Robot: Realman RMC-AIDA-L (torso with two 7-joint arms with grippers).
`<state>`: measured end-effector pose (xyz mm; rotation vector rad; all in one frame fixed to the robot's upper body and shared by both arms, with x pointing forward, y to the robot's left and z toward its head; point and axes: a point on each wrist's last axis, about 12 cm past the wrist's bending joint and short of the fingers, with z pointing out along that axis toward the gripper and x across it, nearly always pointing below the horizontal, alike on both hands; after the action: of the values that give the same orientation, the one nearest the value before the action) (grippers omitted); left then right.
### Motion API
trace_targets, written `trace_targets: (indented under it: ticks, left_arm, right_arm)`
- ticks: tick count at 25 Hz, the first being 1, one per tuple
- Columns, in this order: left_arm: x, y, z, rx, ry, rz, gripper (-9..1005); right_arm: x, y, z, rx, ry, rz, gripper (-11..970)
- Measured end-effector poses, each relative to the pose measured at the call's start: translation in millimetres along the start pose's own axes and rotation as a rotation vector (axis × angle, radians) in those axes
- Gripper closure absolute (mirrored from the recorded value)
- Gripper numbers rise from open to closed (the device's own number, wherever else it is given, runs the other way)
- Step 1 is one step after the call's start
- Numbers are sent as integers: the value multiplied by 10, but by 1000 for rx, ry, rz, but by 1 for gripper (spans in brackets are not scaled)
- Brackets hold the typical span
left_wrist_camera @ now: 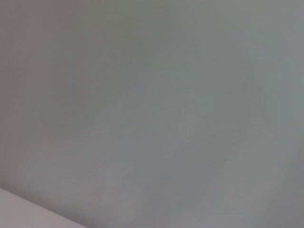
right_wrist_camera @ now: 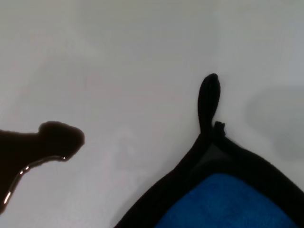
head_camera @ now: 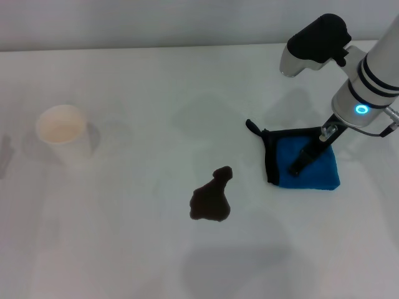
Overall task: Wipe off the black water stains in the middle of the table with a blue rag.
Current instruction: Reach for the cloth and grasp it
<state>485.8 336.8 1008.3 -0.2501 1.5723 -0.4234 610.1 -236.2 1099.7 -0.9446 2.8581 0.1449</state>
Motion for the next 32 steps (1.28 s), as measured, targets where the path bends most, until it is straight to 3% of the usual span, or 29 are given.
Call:
trace_targets:
  ticks: [15, 20, 25, 32]
  left_arm:
    - [0, -4, -18, 4, -6, -3, 105]
    - [1, -4, -21, 4, -6, -2, 106]
    - [1, -5, -21, 5, -6, -2, 106]
    - [3, -7, -21, 6, -4, -1, 106]
  right_arm:
    - [11, 9, -54, -8, 4, 15, 134]
    - [5, 1, -69, -5, 2, 13, 203]
    - [3, -8, -77, -2, -4, 13, 401]
    - [15, -6, -46, -1, -3, 11, 573]
